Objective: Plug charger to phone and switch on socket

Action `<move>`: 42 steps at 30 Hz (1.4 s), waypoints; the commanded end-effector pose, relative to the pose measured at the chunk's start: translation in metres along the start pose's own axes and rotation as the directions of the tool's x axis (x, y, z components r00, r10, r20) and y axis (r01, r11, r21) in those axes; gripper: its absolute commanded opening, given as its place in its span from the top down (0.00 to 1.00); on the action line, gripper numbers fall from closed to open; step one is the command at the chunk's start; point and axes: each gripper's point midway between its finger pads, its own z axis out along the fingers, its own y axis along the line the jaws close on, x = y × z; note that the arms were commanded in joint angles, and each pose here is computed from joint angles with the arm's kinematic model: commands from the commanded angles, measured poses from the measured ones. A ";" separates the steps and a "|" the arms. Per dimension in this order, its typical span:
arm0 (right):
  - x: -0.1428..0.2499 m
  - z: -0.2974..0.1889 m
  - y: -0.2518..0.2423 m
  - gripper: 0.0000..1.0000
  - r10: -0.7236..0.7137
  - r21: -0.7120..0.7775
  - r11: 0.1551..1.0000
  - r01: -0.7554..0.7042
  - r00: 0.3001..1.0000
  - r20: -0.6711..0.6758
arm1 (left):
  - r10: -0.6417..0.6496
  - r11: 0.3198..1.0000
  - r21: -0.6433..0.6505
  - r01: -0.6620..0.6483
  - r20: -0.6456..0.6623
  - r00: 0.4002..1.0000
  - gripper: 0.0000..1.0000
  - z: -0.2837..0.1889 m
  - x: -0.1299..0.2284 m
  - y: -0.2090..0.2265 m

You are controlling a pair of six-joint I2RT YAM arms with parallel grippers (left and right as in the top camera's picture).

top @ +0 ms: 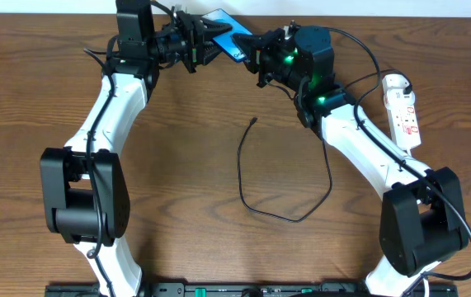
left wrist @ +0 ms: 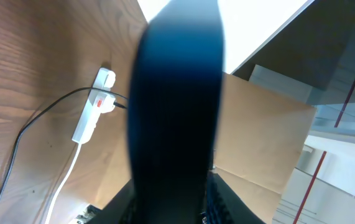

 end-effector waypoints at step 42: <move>0.007 0.000 0.003 0.96 0.100 0.007 0.995 -0.100 0.995 -0.025 | -0.025 0.999 0.023 0.025 -0.020 0.999 0.92 -0.005 0.010 -0.018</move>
